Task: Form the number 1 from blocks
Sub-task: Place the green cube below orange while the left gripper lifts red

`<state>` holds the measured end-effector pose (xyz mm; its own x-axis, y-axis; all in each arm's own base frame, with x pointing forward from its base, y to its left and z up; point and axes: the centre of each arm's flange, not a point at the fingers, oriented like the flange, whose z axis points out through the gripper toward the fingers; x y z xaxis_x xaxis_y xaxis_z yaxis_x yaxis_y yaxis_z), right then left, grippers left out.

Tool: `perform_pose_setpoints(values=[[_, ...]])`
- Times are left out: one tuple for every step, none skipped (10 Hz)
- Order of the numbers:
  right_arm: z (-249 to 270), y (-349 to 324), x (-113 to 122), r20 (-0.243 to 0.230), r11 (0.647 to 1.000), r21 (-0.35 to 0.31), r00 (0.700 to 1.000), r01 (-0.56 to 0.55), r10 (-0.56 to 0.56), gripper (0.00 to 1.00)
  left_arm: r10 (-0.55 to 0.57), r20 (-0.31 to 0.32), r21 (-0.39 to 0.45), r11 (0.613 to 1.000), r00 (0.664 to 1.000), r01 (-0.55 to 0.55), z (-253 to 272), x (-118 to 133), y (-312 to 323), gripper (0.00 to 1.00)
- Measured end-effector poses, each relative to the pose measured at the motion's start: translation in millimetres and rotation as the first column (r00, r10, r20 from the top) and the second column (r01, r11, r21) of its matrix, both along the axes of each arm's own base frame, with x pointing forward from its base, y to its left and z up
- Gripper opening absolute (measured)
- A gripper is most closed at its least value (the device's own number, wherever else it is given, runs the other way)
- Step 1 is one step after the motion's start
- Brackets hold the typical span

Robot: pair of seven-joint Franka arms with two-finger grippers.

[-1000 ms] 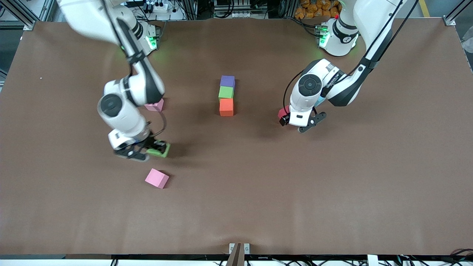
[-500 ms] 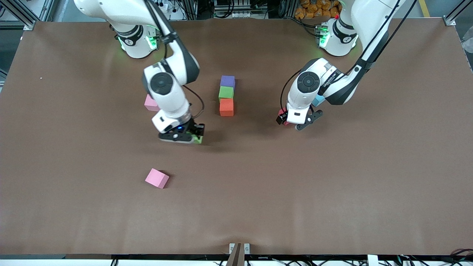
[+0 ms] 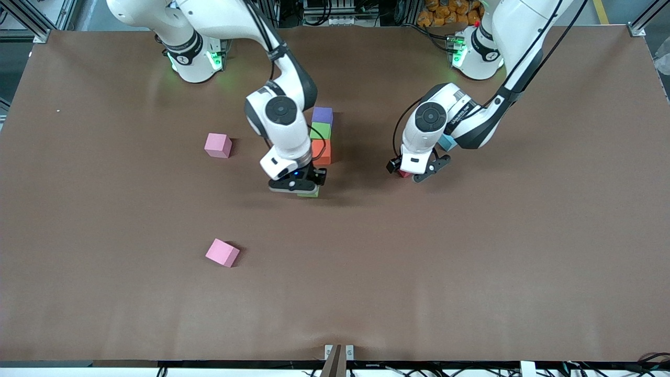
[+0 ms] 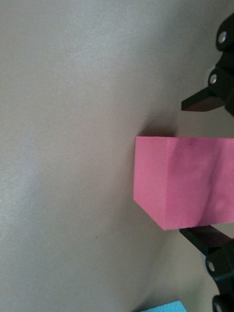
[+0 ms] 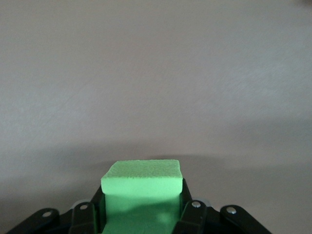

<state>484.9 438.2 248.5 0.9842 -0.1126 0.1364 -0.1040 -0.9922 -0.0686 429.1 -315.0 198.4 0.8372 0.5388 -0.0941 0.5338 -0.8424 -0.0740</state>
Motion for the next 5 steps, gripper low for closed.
perform_pose_setpoints(values=[[-3, 8, -8, -0.002, 1.0, -0.001, 1.0, -0.003, 0.003, 0.57, -0.007, -0.003, 0.0, 1.0, 1.0, 0.007, -1, -3, -3, 0.89], [-5, 14, -13, -0.003, 1.0, -0.003, 1.0, -0.004, 0.004, 0.57, -0.013, -0.008, 0.0, 1.0, 1.0, 0.013, -4, -5, -5, 0.7], [-7, 18, -19, -0.004, 1.0, -0.007, 1.0, -0.008, 0.008, 0.57, -0.014, -0.008, -0.001, 1.0, 1.0, 0.014, -4, -6, -6, 0.63], [-10, 21, -24, -0.005, 1.0, -0.017, 1.0, -0.018, 0.018, 0.57, -0.015, -0.008, -0.001, 1.0, 1.0, 0.015, -4, -6, -7, 0.63], [-14, 23, -29, -0.009, 0.999, -0.026, 1.0, -0.024, 0.024, 0.57, -0.016, -0.007, -0.001, 1.0, 1.0, 0.016, -3, -6, -7, 0.63]])
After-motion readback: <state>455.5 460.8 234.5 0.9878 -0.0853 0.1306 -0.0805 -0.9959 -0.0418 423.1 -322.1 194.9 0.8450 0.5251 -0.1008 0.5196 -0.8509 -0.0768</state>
